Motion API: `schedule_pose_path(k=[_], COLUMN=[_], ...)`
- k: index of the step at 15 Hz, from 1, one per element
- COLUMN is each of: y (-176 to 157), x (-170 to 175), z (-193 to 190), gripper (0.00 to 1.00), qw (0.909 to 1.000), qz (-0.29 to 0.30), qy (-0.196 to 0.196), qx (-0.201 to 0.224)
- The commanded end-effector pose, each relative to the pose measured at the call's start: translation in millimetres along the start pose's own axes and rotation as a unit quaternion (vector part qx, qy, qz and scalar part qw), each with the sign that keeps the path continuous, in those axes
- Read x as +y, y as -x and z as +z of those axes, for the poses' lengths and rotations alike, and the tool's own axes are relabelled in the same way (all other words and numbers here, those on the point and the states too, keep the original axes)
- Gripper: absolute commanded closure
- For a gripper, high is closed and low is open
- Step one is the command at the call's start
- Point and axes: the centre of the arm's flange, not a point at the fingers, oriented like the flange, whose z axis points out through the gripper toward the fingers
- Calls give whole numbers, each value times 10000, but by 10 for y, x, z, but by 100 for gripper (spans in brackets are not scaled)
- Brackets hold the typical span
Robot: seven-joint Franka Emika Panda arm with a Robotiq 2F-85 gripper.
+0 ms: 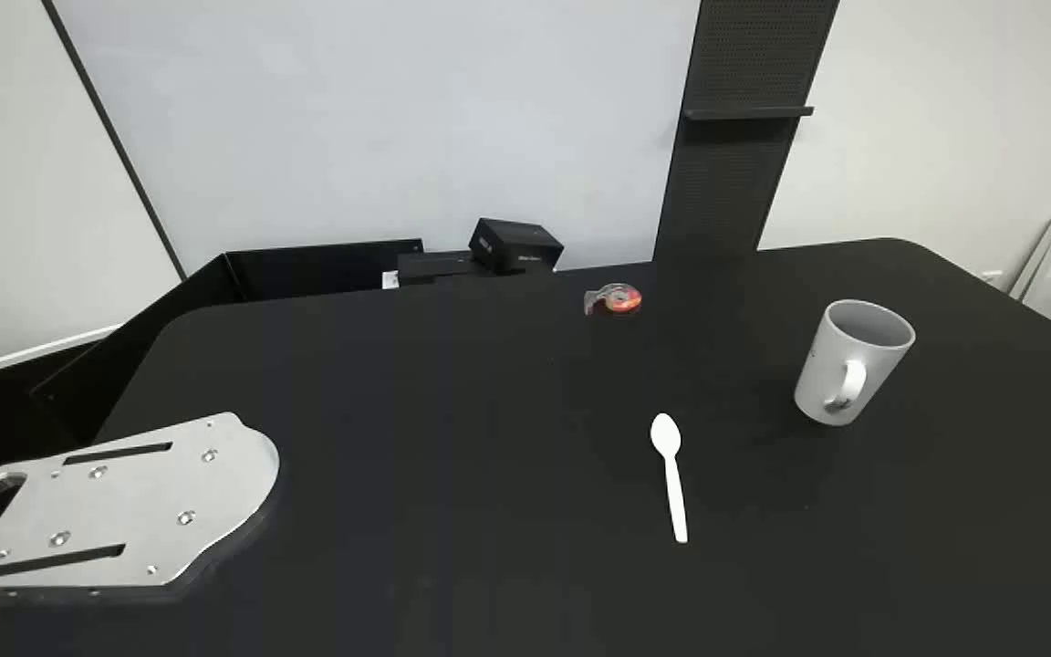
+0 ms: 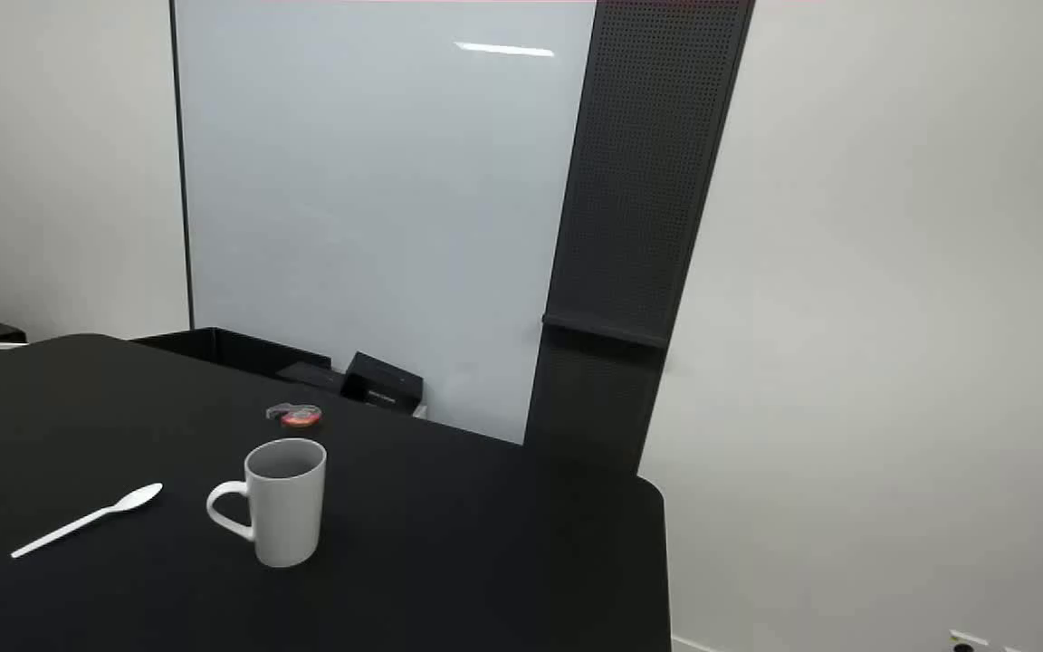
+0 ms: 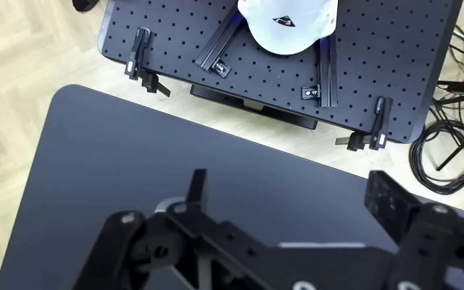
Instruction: Put the spoon in the mug
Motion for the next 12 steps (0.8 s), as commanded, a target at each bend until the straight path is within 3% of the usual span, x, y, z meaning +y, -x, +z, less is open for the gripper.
schedule_pose_path(k=[1,8,12], y=[-1,3,-276], x=[0,0,100], z=[0,-4,92], gripper=[0,0,0], qw=[10000,10000,9999], qz=[0,1,-39], qy=[1,2,-90], qx=[5,14,52])
